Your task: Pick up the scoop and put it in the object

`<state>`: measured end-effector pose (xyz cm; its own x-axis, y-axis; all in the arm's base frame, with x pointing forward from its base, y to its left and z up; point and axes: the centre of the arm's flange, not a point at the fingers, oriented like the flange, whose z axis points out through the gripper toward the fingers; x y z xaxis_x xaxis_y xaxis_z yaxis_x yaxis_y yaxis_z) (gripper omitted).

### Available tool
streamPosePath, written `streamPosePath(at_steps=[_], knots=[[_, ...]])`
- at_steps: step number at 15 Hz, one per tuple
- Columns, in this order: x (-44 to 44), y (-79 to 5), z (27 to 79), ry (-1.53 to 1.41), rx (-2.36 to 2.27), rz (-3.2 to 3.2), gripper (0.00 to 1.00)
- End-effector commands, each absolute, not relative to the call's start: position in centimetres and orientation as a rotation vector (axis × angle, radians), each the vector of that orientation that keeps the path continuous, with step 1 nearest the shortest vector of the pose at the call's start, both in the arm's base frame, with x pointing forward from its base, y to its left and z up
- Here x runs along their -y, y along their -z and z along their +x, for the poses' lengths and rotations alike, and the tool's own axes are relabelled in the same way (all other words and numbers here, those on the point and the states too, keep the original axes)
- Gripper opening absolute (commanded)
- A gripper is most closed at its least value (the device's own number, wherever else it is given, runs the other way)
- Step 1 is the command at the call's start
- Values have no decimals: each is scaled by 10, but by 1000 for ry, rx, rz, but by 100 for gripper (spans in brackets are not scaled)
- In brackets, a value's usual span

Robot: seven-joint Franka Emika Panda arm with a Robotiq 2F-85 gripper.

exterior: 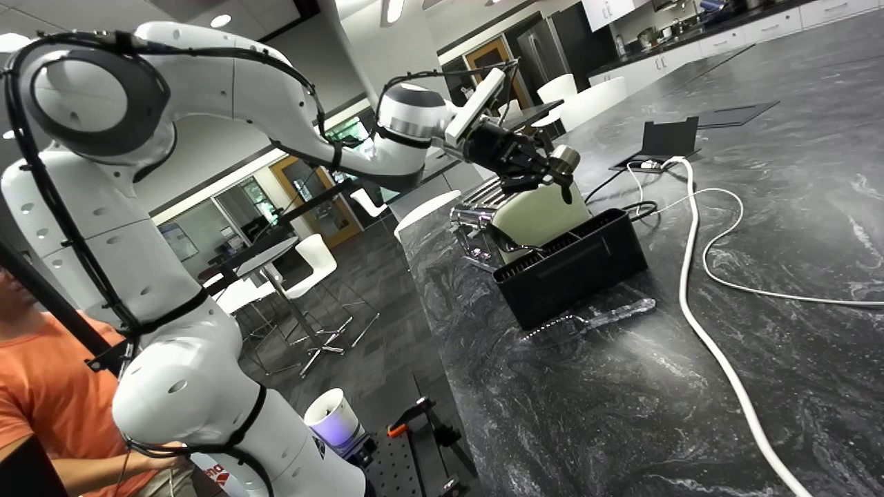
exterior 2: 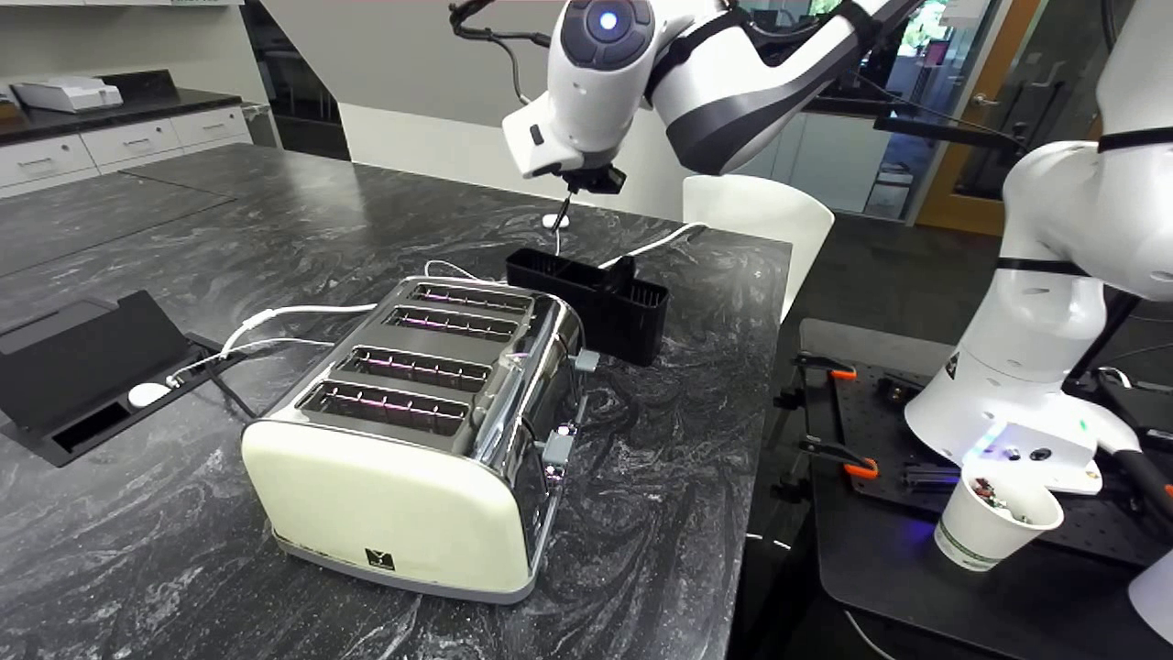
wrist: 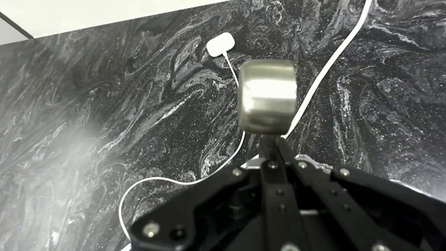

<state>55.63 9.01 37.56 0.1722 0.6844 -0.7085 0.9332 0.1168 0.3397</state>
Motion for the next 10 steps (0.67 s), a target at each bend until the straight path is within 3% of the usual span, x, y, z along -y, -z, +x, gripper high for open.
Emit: streamPosePath(at_steps=[1, 10], knots=[[-92, -359, 584, 416, -1569, 1555, 0], [-95, -318, 604, 497, -1626, 1461, 0]])
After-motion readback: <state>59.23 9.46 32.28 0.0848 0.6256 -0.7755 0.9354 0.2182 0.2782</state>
